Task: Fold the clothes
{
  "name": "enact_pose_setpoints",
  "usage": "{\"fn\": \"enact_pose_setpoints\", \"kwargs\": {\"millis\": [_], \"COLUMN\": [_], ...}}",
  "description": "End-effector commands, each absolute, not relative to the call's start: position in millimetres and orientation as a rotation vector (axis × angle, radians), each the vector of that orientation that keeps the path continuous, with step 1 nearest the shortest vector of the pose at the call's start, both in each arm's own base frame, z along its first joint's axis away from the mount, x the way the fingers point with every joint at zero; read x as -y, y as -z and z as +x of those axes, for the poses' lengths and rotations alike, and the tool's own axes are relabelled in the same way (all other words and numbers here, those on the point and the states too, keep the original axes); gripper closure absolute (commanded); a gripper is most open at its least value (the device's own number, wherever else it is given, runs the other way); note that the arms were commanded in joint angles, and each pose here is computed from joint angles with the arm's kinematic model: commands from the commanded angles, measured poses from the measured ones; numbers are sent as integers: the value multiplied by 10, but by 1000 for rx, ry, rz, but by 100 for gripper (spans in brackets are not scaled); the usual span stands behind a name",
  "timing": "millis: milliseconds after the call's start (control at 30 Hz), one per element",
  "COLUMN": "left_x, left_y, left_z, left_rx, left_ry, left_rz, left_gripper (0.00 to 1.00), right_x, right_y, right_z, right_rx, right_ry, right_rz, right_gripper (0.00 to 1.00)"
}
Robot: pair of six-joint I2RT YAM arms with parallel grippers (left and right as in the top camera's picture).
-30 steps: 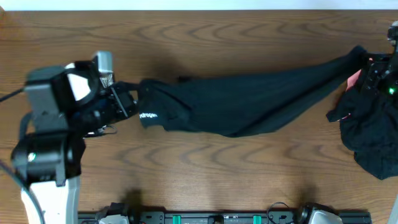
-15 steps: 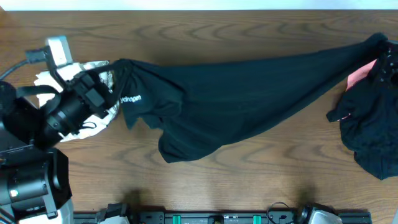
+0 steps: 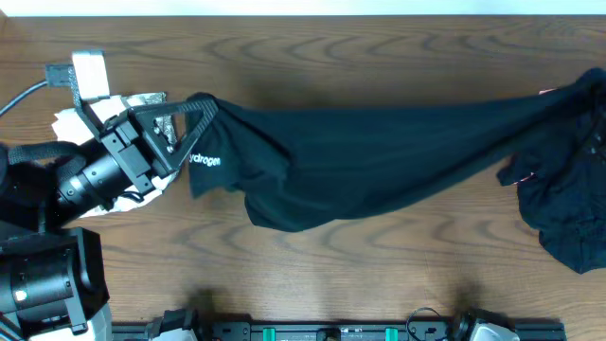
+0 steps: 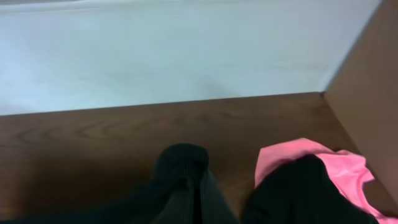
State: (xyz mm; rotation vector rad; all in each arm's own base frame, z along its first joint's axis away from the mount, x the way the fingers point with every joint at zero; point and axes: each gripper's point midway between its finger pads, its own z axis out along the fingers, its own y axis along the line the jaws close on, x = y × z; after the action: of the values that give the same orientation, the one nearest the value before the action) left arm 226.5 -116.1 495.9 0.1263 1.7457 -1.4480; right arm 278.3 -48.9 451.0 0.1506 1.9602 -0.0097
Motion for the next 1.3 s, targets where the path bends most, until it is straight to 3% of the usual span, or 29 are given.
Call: {"fn": "enact_pose_setpoints", "kwargs": {"millis": [0,267,567,733,867,1000,1100,1267], "left_x": [1205,1012,707,692,1027,1354,1452,1485], "left_y": [-5059,-4797,-3837,-3964,-4437,-4703,-4726,-4631], "left_z": [2122,2759,4207,4895,4916,4578,4392,4400], "left_rx": [-1739,-1793,-1919,-1774,-1740,-1804,-1848,-1875], "left_ry": [1478,1461,1625,1834,1910,1868,1863,1896], "left_rz": [175,12,-273,-265,19,356,448,416], "left_gripper": [94,94,94,94,94,94,94,94], "right_x": [559,727,821,722,715,679,666,751], "right_y": [-4592,-4148,-2990,-3149,-3598,-3871,-3745,-3126], "right_z": [2727,3282,4438,4868,4934,4831,4661,4222], "right_rx": [-1937,-2082,-2311,-2165,-2046,-2016,-2100,-2400], "right_ry": [43,14,-158,-261,-244,-228,-233,-178], "right_rz": [194,224,184,84,56,40,75,223], "right_gripper": [99,99,99,99,99,99,99,99]}}
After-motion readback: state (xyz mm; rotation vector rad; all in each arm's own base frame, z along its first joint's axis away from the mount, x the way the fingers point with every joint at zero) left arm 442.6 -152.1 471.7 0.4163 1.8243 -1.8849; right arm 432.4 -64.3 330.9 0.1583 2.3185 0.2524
